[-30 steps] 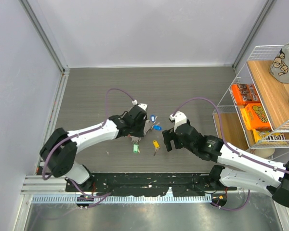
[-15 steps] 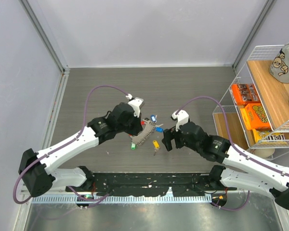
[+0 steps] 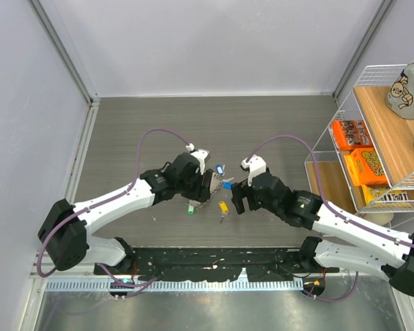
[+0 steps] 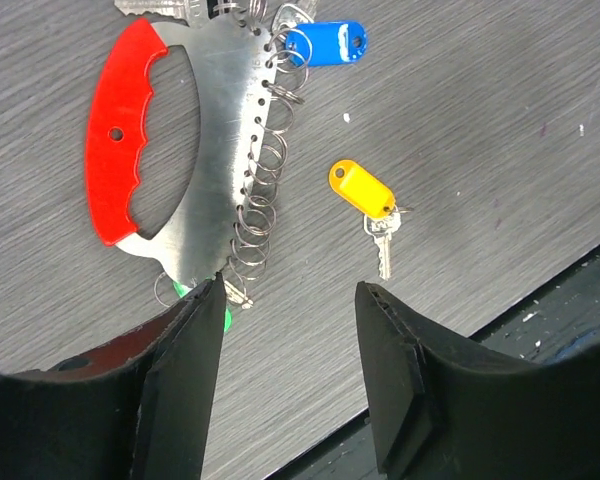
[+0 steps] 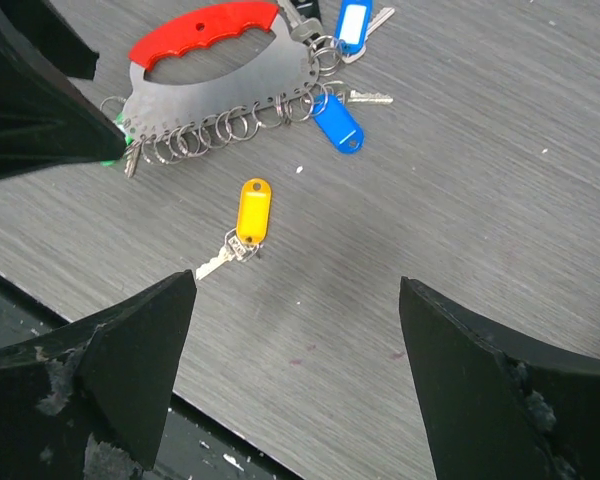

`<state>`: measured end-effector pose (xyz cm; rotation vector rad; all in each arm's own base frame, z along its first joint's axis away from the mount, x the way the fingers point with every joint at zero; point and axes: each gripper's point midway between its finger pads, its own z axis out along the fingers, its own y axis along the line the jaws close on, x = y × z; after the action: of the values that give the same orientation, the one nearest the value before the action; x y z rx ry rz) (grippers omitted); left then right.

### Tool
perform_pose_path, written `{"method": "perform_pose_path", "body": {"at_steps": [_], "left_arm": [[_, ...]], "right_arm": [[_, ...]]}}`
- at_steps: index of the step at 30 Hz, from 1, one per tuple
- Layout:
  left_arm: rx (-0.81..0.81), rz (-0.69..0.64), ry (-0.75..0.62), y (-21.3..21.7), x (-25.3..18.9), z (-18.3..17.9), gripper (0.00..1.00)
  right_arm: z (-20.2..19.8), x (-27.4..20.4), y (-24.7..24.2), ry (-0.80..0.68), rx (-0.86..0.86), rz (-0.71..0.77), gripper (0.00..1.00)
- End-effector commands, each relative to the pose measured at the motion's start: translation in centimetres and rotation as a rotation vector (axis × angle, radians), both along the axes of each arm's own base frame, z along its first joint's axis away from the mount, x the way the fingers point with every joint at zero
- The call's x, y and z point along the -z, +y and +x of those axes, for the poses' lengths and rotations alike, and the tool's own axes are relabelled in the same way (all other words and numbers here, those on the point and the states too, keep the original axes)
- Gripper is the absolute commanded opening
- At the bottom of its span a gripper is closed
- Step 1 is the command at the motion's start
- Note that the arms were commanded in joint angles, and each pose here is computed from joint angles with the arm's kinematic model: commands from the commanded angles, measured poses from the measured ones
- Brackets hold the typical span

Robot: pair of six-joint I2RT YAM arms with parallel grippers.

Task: Put the keys on the keyring

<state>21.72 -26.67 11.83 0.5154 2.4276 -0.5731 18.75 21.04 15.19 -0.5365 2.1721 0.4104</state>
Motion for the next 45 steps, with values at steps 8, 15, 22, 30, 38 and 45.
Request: {"method": "perform_pose_path", "body": {"at_steps": [8, 15, 22, 30, 38, 45], "left_arm": [[-0.104, 0.010, -0.092, 0.9, -1.3, 2.1, 0.69], [-0.201, 0.096, -0.167, 4.8, -1.8, 2.2, 0.77], [-0.231, 0.085, -0.204, 6.6, -2.5, 1.4, 0.80], [-0.243, 0.090, -0.229, 7.7, -3.0, 1.0, 0.82], [-0.242, 0.092, -0.235, 7.7, -3.1, 1.1, 0.82], [-0.238, 0.100, -0.230, 7.5, -2.8, 1.2, 0.83]], "right_arm": [[5.1, -0.8, 5.5, -0.069, 0.028, -0.019, 0.70], [7.3, 2.4, 8.8, -0.029, 0.028, -0.068, 0.57], [8.4, 4.5, 10.6, -0.003, 0.016, -0.099, 0.45], [9.2, 6.9, 11.0, 0.026, 0.019, -0.143, 0.35], [9.9, 8.1, 9.9, 0.029, 0.064, -0.175, 0.33], [10.5, 8.4, 9.3, 0.033, 0.082, -0.171, 0.33]]}}
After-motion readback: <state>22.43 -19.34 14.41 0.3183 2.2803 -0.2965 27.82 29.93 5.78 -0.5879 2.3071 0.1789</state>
